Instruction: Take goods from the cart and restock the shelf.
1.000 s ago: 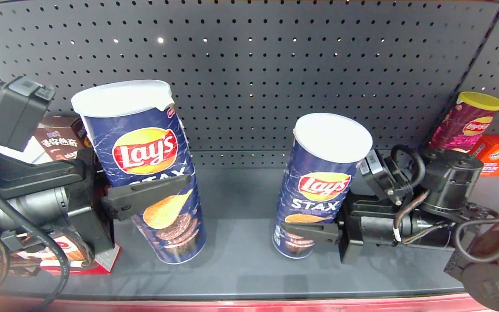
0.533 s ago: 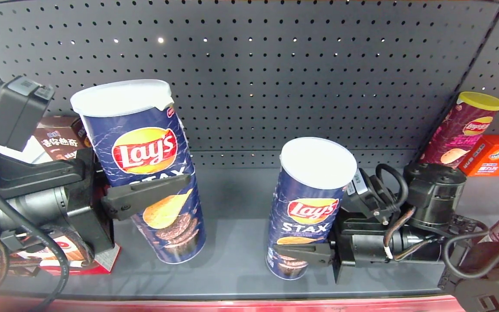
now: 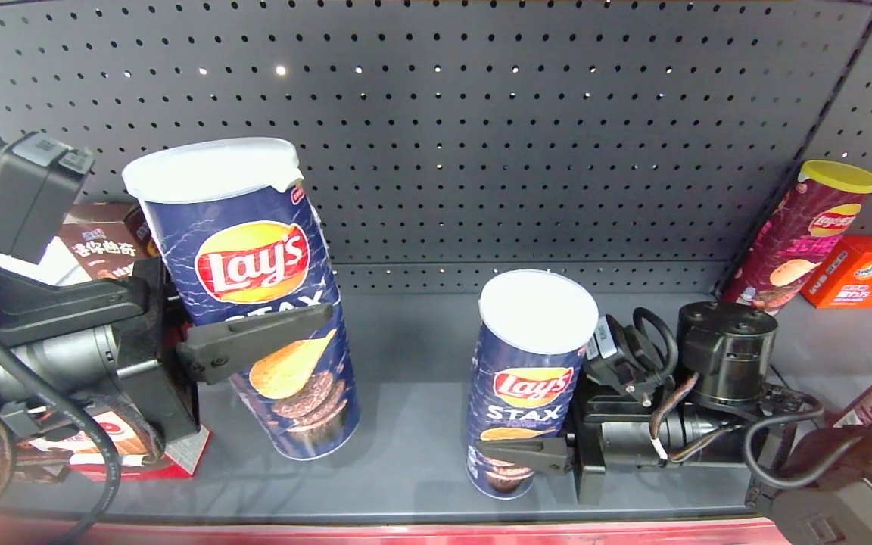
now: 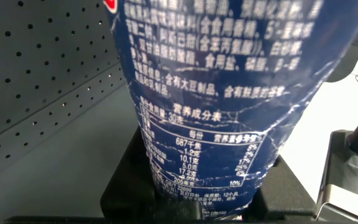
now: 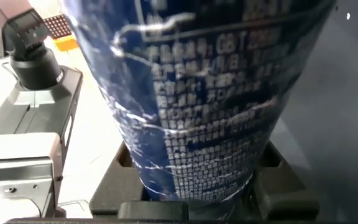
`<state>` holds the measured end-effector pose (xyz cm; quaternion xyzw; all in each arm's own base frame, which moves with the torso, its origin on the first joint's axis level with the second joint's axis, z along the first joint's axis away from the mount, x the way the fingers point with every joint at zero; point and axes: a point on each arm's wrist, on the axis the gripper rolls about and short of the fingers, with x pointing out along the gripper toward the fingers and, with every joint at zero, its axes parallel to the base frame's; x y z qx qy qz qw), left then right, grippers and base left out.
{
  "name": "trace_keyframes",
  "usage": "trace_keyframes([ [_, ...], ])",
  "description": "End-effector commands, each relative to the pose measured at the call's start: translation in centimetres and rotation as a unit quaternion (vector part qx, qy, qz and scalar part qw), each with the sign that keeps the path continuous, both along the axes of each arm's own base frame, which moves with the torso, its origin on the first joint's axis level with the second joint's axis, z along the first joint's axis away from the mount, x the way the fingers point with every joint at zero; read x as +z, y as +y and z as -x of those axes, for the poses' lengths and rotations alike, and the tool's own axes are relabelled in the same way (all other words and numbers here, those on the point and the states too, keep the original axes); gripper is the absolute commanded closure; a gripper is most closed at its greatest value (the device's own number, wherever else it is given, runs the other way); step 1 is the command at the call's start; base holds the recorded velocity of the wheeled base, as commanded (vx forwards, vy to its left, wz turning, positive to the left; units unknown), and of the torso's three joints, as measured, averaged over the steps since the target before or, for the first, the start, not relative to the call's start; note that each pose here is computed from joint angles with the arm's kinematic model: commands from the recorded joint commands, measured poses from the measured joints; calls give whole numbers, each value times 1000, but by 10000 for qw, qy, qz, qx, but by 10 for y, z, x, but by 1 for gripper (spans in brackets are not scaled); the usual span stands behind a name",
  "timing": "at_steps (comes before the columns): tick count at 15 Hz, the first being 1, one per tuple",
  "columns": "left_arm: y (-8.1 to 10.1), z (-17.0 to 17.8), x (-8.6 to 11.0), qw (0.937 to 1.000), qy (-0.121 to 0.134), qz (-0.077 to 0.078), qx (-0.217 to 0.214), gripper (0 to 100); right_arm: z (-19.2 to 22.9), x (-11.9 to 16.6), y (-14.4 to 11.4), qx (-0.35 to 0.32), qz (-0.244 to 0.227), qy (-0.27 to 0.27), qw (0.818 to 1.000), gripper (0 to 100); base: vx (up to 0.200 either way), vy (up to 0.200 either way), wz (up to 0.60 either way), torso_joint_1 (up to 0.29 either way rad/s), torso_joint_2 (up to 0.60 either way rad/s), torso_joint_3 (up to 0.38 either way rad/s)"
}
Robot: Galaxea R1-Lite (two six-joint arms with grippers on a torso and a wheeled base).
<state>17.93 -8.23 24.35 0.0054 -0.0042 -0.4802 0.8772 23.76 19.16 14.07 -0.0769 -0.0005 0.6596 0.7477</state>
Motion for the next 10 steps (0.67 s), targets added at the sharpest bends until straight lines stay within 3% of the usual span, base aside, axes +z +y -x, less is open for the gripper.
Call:
trace_keyframes([
  [1, 0, 0, 0, 10000, 4, -3, 0, 100, -2, -5, 1, -8, 42, 54, 10000, 100, 0, 0, 0, 0, 0, 0],
  [4, 0, 0, -1, 10000, 19, -9, 0, 100, -3, -5, -1, -39, 47, 61, 10000, 100, 0, 0, 0, 0, 0, 0],
  [5, 0, 0, -1, 10000, 19, -9, 0, 100, -4, -6, -2, -61, 58, 65, 9999, 0, 0, 0, 0, 0, 0, 0],
  [10, 1, 4, -2, 10000, 4, -3, -8, 100, 6, 6, -10, -97, -31, -90, 9999, 0, 0, 0, 0, 0, 0, 0],
])
